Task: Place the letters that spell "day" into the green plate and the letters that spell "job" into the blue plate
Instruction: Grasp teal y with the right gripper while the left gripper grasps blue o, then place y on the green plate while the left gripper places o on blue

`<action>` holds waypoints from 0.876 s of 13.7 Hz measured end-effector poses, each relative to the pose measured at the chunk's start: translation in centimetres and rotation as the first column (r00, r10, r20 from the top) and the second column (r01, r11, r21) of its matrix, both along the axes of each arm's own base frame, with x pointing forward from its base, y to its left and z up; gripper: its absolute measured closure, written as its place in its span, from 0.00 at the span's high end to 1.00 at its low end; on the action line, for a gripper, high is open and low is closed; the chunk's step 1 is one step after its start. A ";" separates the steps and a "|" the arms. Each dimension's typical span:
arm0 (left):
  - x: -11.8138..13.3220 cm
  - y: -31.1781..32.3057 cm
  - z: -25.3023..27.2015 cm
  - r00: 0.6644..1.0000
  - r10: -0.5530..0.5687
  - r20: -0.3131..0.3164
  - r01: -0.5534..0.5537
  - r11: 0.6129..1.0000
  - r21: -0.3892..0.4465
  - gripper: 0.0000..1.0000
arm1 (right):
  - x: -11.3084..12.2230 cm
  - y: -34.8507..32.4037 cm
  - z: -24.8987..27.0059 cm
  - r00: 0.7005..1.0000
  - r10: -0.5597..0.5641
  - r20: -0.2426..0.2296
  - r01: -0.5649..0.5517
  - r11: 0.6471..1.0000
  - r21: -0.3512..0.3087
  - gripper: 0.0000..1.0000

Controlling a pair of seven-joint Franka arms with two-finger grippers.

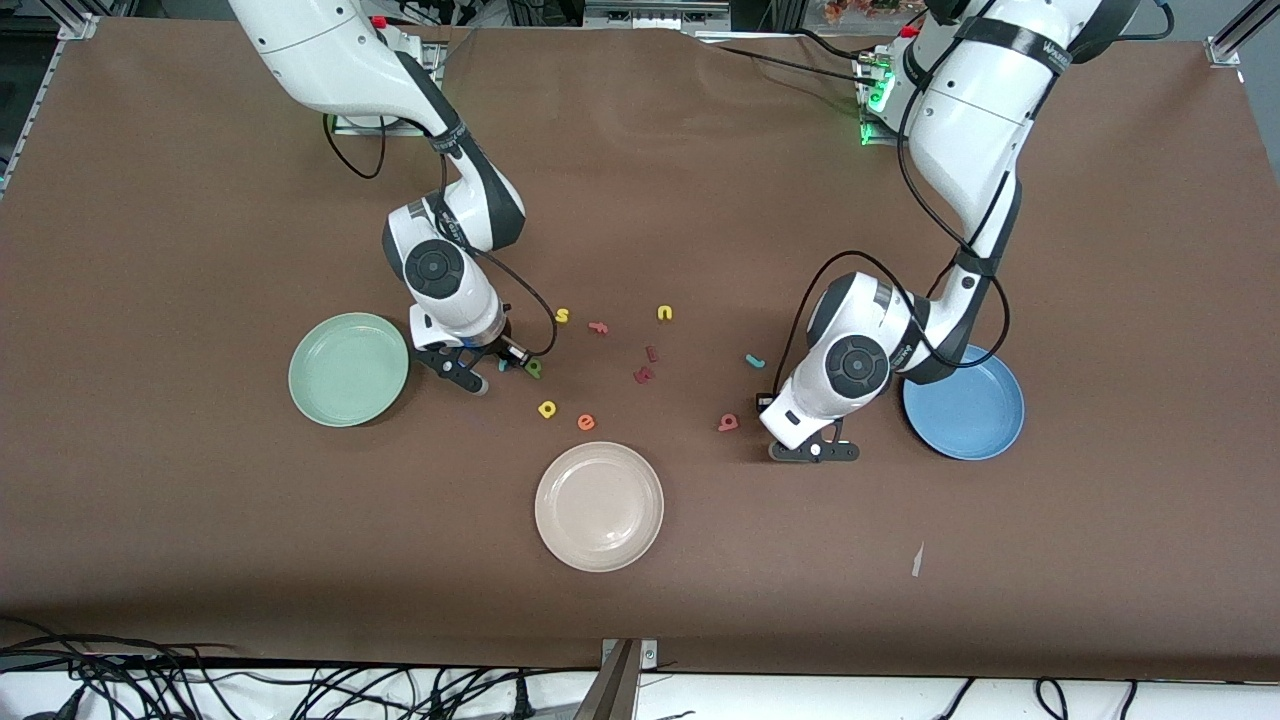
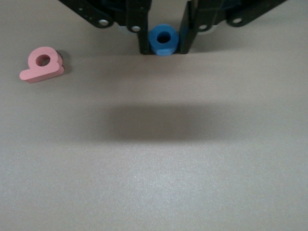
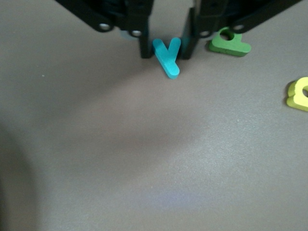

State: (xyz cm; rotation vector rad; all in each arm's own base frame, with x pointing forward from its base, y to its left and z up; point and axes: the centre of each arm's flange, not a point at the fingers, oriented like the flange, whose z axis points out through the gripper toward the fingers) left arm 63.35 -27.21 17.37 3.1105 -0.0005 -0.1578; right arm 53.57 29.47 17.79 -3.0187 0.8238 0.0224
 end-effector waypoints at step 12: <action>1.9 15.2 8.2 0.974 -0.183 -0.132 0.189 0.981 0.036 0.28 | 4.8 -12.8 9.4 0.977 0.203 -0.062 -0.209 0.973 -0.096 0.26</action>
